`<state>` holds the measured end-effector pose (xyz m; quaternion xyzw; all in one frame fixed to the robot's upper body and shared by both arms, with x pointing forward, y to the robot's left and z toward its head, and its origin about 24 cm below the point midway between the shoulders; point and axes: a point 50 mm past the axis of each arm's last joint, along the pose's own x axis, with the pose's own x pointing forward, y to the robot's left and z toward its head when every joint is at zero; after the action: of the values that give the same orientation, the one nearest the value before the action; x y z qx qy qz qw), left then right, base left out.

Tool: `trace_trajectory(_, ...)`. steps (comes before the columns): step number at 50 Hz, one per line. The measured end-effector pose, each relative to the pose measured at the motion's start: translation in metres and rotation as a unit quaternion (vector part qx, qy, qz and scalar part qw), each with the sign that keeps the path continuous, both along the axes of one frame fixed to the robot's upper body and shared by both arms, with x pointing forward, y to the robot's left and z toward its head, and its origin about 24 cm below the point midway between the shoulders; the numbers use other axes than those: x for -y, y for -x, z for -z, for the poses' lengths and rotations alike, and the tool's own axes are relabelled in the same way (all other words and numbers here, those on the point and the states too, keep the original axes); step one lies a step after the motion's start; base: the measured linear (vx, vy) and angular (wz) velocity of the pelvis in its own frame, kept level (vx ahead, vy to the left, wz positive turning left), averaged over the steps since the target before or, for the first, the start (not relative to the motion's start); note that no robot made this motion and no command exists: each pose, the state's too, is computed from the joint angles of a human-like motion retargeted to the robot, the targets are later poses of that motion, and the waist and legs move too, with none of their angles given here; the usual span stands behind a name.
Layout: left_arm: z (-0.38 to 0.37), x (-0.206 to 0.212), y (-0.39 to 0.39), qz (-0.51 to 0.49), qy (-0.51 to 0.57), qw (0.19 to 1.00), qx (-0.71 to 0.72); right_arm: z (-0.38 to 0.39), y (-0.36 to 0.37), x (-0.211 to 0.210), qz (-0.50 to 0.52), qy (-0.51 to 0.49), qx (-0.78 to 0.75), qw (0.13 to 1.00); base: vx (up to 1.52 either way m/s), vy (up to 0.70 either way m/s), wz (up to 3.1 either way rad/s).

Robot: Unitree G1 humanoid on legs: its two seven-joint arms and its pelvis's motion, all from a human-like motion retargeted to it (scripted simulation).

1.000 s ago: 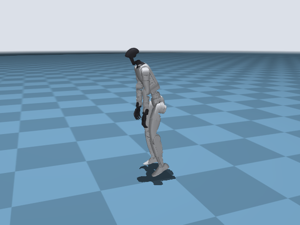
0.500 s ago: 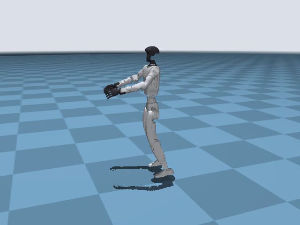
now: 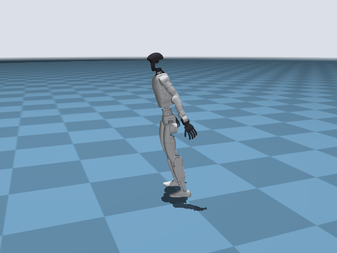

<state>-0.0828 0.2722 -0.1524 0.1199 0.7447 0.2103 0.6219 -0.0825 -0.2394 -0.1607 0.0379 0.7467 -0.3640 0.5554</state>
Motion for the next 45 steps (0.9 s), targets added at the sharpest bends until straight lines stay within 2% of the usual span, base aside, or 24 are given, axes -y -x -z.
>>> trace_trajectory(3, 0.003, 0.003, -0.012, -0.09, -0.02, 0.994, 0.058, 0.006, -0.028, 0.001, 0.006, 0.002, 0.067, 0.998, -0.13, -0.02, -0.02)
trace_trajectory(6, 0.008, 0.01, -0.047, -0.121, -0.002, 0.984, 0.132, 0.009, -0.073, 0.005, -0.016, -0.014, 0.162, 0.987, -0.13, -0.01, 0.35)
trace_trajectory(8, 0.009, 0.011, -0.076, -0.088, 0.013, 0.981, 0.171, 0.007, -0.102, 0.011, -0.078, -0.018, 0.199, 0.977, -0.09, -0.01, 0.49)
trace_trajectory(14, -0.004, 0.012, -0.176, 0.108, 0.024, 0.958, 0.266, -0.011, -0.186, 0.031, -0.349, -0.001, 0.2, 0.915, -0.06, -0.01, 0.32)
trace_trajectory(18, -0.026, 0.029, -0.246, 0.173, 0.036, 0.918, 0.355, -0.036, -0.254, 0.035, -0.454, 0.02, 0.227, 0.861, -0.1, -0.02, 0.21)
trace_trajectory(23, -0.071, 0.062, -0.322, 0.221, 0.064, 0.844, 0.485, -0.099, -0.35, 0.034, -0.487, 0.098, 0.355, 0.792, -0.13, -0.02, 0.28)
trace_trajectory(28, -0.121, 0.095, -0.361, 0.271, 0.09, 0.755, 0.59, -0.175, -0.414, 0.019, -0.45, 0.155, 0.52, 0.709, -0.15, 0.0, 0.46)
trace_trajectory(31, -0.142, 0.107, -0.368, 0.306, 0.099, 0.712, 0.625, -0.201, -0.429, 0.003, -0.405, 0.131, 0.605, 0.673, -0.14, 0.02, 0.65)
trace_trajectory(35, -0.148, 0.106, -0.366, 0.343, 0.095, 0.696, 0.624, -0.193, -0.423, -0.011, -0.374, 0.071, 0.64, 0.667, -0.08, 0.03, 0.44)
trace_trajectory(40, -0.111, 0.081, -0.338, 0.307, 0.07, 0.764, 0.563, -0.127, -0.377, -0.022, -0.443, 0.027, 0.533, 0.721, 0.01, 0.04, -0.12)
trace_trajectory(45, -0.052, 0.041, -0.273, 0.191, 0.03, 0.869, 0.454, -0.052, -0.295, -0.027, -0.547, -0.017, 0.351, 0.76, 0.05, 0.14, -0.23)
